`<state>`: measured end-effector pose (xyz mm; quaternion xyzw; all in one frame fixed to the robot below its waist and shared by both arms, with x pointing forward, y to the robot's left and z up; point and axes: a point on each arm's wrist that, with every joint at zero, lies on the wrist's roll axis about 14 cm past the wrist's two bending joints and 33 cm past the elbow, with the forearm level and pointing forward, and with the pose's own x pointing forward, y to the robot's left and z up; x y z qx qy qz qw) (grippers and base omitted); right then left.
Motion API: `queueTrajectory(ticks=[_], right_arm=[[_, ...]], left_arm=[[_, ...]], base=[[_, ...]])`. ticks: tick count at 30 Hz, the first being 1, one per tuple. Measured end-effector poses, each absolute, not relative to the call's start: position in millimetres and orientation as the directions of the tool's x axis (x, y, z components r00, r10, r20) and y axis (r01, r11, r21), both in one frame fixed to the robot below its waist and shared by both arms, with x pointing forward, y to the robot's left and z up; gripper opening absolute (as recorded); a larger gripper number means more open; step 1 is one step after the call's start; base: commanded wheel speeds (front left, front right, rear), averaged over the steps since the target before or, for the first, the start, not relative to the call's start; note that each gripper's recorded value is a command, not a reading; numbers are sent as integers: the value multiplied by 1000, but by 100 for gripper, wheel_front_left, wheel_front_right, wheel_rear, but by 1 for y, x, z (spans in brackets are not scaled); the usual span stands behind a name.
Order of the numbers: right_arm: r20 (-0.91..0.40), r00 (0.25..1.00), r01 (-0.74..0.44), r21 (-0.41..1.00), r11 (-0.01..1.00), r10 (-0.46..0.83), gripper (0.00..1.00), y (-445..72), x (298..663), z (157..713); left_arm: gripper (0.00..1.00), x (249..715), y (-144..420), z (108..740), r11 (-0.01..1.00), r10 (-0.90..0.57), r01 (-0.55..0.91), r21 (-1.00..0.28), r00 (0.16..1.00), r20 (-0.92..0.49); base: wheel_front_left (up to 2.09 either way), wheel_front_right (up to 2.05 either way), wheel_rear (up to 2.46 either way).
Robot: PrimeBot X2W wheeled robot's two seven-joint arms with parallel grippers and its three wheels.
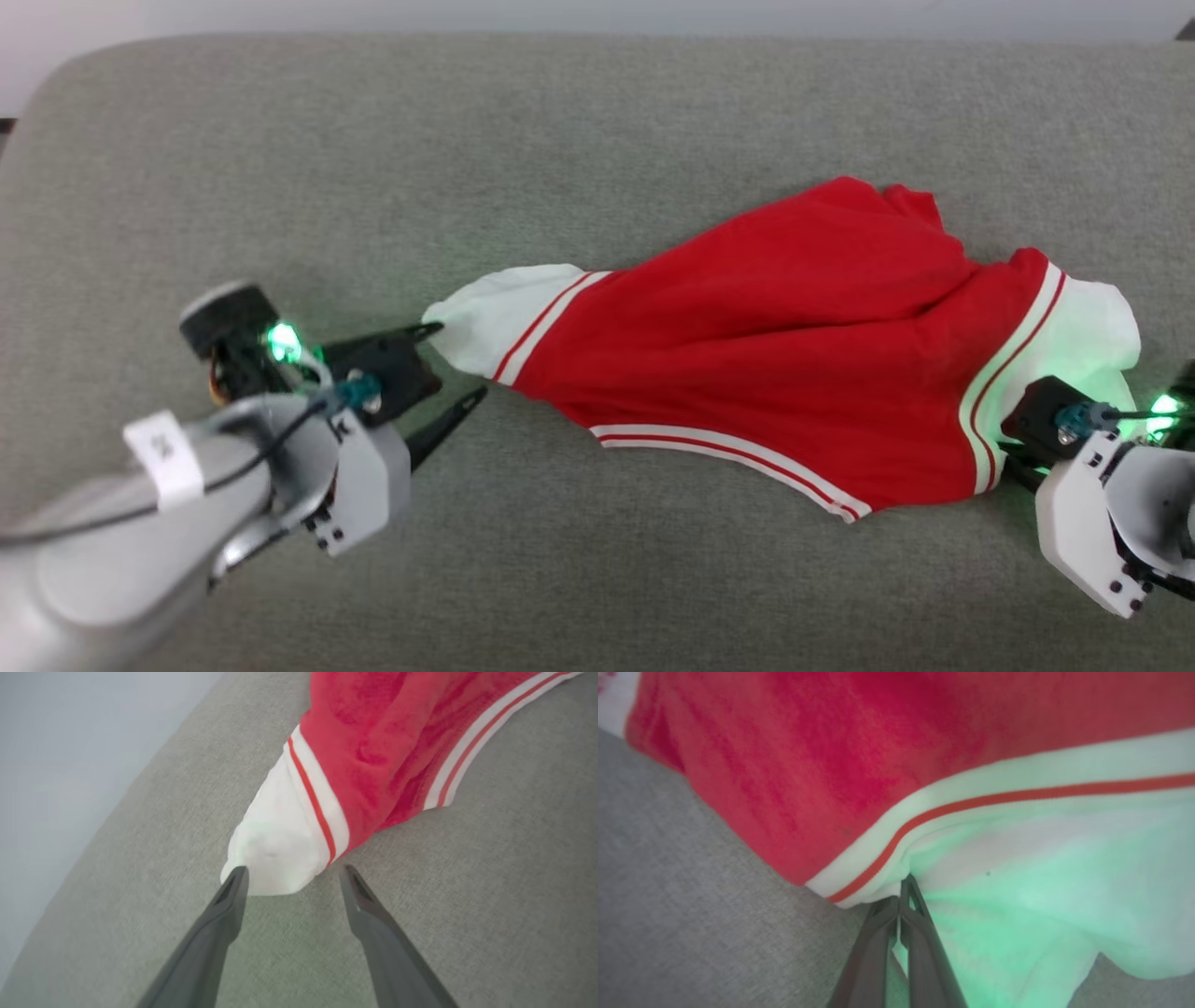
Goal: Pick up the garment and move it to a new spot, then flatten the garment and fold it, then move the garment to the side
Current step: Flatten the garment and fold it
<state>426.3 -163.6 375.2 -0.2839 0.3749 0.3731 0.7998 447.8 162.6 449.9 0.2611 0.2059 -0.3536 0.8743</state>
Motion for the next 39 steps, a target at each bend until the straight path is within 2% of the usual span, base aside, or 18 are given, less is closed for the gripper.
queueTrajectory(ticks=[3, 6, 10, 23, 24, 27, 29, 30, 35, 39], right_arm=[[-811, 438, -812, -171, 558, 389, 0, -163, 428, 373], [-809, 434, -813, -162, 560, 397, 0, -161, 430, 372], [-808, 430, -813, -152, 562, 402, 0, -161, 431, 369], [-806, 428, -815, -149, 560, 408, 0, -159, 435, 366], [-806, 428, -815, -149, 560, 409, 0, -159, 436, 366], [-800, 433, -815, -152, 559, 415, 0, -158, 438, 366], [-791, 442, -811, -153, 564, 422, 0, -158, 440, 367], [-785, 449, -808, -154, 568, 426, 0, -158, 442, 369], [-727, 514, -779, -174, 603, 455, 0, -159, 454, 386], [-641, 594, -725, -165, 669, 485, 0, -160, 466, 414]], left_arm=[[100, 459, 159, 451, 550, -511, 763, 341, 630, -585], [100, 472, 155, 456, 531, -510, 766, 363, 631, -585], [100, 452, 144, 425, 456, -496, 819, 349, 559, -664], [100, 432, 148, 396, 421, -442, 854, 308, 489, -752], [78, 432, 148, 394, 424, -438, 855, 300, 483, -758], [46, 430, 144, 390, 435, -444, 858, 274, 469, -764], [11, 431, 140, 389, 446, -456, 857, 257, 465, -759], [0, 432, 138, 390, 460, -466, 854, 244, 465, -753], [0, 441, 135, 398, 539, -508, 821, 187, 494, -706], [0, 454, 140, 420, 659, -555, 747, 91, 564, -611]], base=[[0, 0, 0], [0, 0, 0], [0, 0, 0], [0, 0, 0], [0, 0, 0], [0, 0, 0], [0, 0, 0], [0, 0, 0], [0, 0, 0], [0, 0, 0]])
